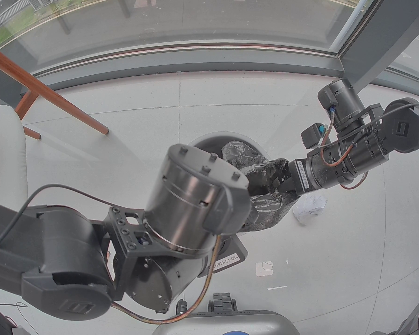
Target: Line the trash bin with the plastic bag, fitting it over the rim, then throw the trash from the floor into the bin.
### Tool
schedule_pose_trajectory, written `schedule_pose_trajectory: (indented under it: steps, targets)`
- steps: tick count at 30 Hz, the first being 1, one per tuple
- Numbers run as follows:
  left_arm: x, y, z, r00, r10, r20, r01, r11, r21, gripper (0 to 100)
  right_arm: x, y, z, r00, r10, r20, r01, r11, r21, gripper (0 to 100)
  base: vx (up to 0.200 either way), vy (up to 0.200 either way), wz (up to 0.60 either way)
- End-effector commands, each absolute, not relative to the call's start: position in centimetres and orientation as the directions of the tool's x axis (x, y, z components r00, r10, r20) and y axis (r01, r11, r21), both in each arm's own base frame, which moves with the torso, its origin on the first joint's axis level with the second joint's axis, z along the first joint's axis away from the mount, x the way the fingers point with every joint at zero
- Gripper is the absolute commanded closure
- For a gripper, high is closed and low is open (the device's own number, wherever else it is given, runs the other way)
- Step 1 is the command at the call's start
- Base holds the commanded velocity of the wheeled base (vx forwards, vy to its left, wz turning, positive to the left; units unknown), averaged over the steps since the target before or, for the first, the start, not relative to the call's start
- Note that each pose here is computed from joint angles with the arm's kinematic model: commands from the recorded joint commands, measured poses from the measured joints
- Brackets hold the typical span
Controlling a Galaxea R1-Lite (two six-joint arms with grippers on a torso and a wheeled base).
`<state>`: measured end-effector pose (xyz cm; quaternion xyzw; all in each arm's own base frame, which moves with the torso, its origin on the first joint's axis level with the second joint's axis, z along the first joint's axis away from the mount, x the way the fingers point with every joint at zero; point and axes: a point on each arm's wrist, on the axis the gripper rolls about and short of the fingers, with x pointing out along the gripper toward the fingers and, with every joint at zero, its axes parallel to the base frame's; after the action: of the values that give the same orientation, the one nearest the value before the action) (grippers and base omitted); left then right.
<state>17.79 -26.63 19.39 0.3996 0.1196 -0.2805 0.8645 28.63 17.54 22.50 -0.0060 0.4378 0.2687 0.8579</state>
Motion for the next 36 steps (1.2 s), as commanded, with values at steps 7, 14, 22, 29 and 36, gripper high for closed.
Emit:
schedule_pose_trajectory:
  steps: [7, 14, 22, 29, 36]
  targets:
    - [17.7, -28.2, 16.6, 0.790, -0.379, -0.481, 0.609, 0.577, 0.545, 100, 27.5, 16.9, 21.7, 0.461, 0.450, -0.764, -0.463, 0.857, 0.226, 100, 0.000, 0.000, 0.00]
    - [17.9, -28.0, 16.3, 0.795, -0.364, -0.485, 0.601, 0.580, 0.549, 0, 27.4, 16.7, 21.7, 0.464, 0.447, -0.765, -0.458, 0.860, 0.225, 100, 0.000, 0.000, 0.00]
    - [20.1, -27.0, 16.4, 0.825, -0.318, -0.467, 0.552, 0.631, 0.545, 0, 27.5, 16.0, 21.7, 0.470, 0.438, -0.766, -0.444, 0.868, 0.223, 100, 0.000, 0.000, 0.00]
    - [21.5, -26.9, 17.0, 0.863, -0.324, -0.388, 0.494, 0.698, 0.517, 0, 27.6, 15.9, 21.7, 0.474, 0.437, -0.764, -0.442, 0.869, 0.222, 100, 0.000, 0.000, 0.00]
    - [19.9, -27.3, 17.0, 0.837, -0.355, -0.416, 0.537, 0.679, 0.501, 0, 27.9, 15.6, 21.8, 0.481, 0.430, -0.764, -0.432, 0.874, 0.220, 100, 0.000, 0.000, 0.00]
